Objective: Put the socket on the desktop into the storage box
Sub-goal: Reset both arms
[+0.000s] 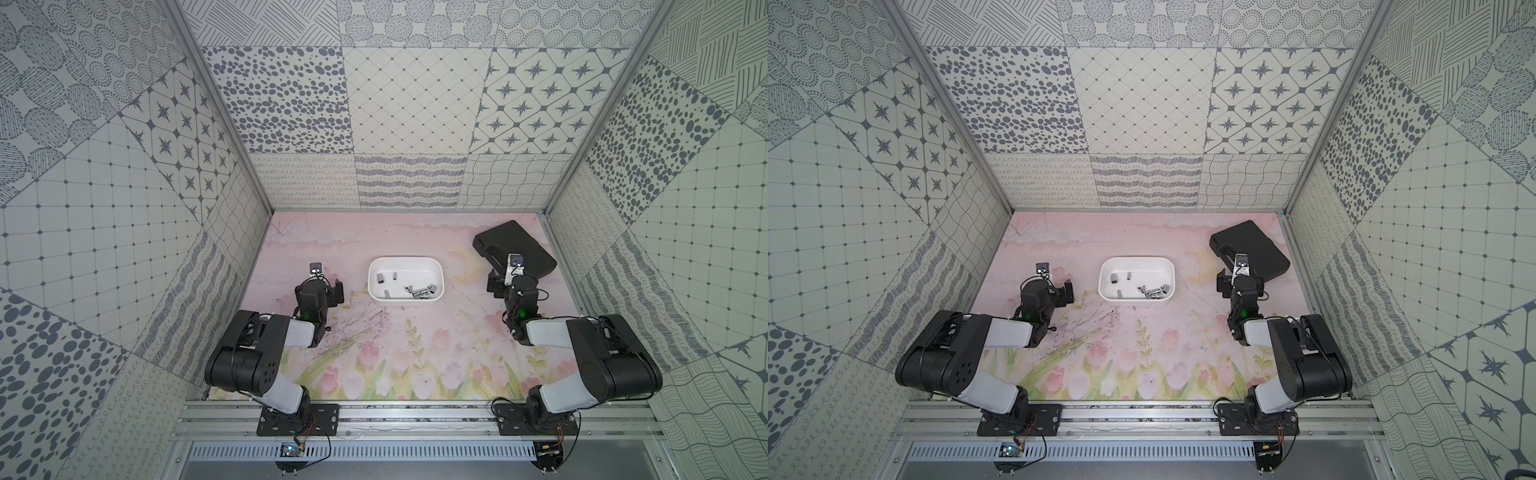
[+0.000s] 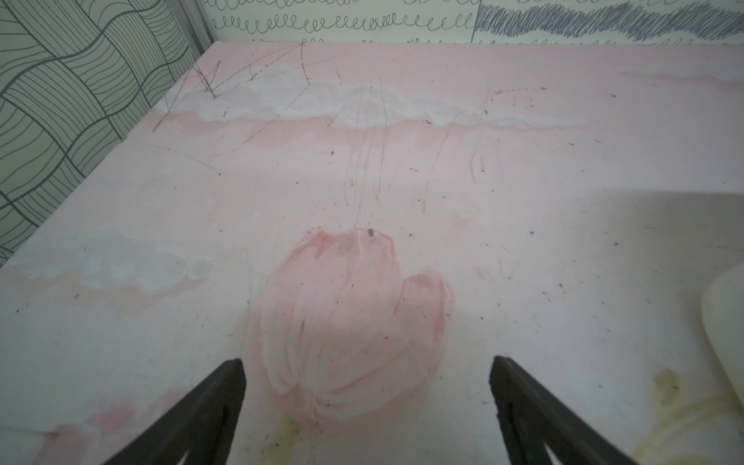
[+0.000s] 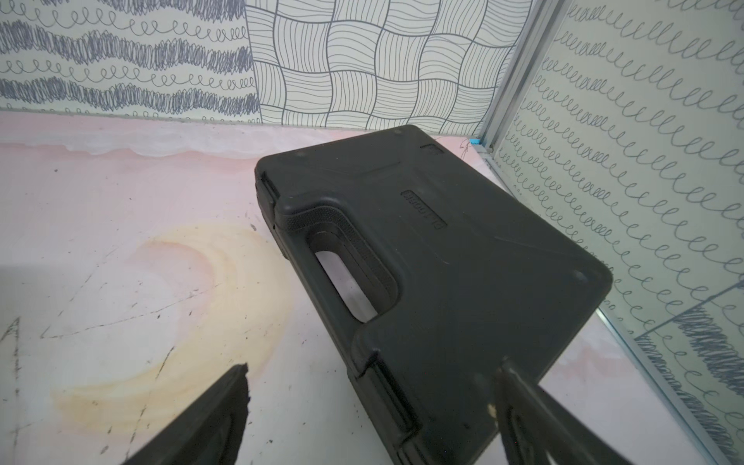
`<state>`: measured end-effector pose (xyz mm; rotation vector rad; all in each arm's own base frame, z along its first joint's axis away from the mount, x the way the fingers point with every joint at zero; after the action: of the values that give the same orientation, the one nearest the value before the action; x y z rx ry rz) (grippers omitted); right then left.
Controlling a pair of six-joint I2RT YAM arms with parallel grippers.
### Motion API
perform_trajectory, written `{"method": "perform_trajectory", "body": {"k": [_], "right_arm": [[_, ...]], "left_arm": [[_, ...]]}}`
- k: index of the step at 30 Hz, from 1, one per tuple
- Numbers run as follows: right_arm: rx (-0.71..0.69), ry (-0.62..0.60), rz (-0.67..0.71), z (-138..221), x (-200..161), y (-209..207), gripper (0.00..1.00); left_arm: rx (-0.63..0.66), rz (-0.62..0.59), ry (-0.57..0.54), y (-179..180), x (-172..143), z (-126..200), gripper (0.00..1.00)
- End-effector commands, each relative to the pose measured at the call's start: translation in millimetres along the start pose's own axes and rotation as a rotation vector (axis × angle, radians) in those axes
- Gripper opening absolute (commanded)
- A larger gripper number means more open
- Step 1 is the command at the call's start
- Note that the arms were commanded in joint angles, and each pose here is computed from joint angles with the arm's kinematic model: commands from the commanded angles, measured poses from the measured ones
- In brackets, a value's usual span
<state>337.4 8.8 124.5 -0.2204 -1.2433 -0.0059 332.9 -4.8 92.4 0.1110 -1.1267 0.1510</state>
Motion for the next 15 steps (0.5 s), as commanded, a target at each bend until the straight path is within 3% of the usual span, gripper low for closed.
{"method": "perform_trajectory", "body": {"k": [1,15], "right_arm": [[0.116,-0.03,-0.066,-9.9,3.8,4.5,0.96],[0.126,-0.024,-0.065,-9.2,2.9,3.8,0.97]], "left_arm": [[-0.058,0.032,-0.048,-5.4,11.3,-0.3,0.99],[-0.061,0.032,-0.054,-5.1,12.0,-0.9,0.99]]}}
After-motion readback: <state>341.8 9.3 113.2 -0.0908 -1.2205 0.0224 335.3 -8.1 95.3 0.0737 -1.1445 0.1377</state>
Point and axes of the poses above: each gripper's point midway between its finger pads, its own z axis back along the fingers, its own y axis along the line the jaws close on, x = y × z, the point moved 6 cm from there along z, back along the fingers, and after that the axes turned 3 degrees about z, right-handed, at the moved point
